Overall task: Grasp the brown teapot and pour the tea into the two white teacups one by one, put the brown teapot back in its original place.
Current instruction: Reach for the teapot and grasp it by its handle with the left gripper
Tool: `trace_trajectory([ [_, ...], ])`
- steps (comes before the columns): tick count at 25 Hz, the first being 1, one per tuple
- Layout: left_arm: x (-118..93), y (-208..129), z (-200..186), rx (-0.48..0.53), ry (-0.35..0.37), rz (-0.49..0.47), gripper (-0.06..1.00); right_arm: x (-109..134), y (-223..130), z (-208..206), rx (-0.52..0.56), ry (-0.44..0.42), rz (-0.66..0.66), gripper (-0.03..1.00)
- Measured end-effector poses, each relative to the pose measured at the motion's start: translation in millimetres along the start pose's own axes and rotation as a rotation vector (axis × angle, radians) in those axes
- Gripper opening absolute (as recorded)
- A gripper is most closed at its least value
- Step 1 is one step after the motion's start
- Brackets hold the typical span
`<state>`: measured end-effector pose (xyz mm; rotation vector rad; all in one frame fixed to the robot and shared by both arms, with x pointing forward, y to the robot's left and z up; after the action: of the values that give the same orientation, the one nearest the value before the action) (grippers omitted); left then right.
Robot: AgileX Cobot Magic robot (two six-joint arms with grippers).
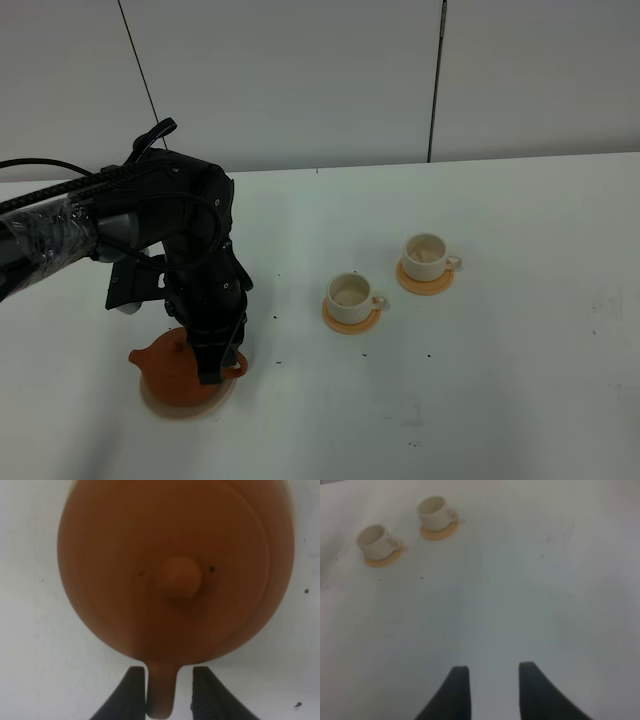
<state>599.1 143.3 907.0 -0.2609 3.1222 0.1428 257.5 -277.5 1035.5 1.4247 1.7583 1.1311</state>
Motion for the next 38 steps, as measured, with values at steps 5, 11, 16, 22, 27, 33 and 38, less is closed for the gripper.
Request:
trace_trajectory([
  [5,0.2,0.1,0.0,-0.001,0.002,-0.001,0.30,0.0,0.0,0.0,0.000,0.000,0.000,0.24],
  [11,0.4,0.8,0.0,-0.007,0.003,0.000,0.30,0.0,0.0,0.0,0.000,0.000,0.000,0.24],
  [16,-0.7,1.8,0.0,-0.015,-0.006,0.008,0.30,0.0,0.0,0.0,0.000,0.000,0.000,0.24],
  [22,-0.8,1.9,0.0,-0.016,-0.006,0.019,0.30,0.0,0.0,0.0,0.000,0.000,0.000,0.24],
  [27,-0.7,1.5,2.9,-0.019,0.001,0.021,0.30,0.0,0.0,0.0,0.000,0.000,0.000,0.24],
  [33,-0.8,-0.2,6.7,-0.016,0.006,0.020,0.30,0.0,0.0,0.0,0.000,0.000,0.000,0.24],
  [38,-0.7,-0.4,7.0,-0.015,0.008,0.019,0.27,0.0,0.0,0.0,0.000,0.000,0.000,0.24],
])
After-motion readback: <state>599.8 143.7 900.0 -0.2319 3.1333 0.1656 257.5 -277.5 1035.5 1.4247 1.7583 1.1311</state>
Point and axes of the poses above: a point on each arm's last joint axis where the gripper is mounted, z pointing out along that axis toward the gripper, x along the wrist's bending axis when the last joint is at zero, y = z × x, the point moved 3 cm from there along z, pointing out along that axis toward the gripper, and after that the axes turned 6 degrees about -z, right-handed, at the moved point
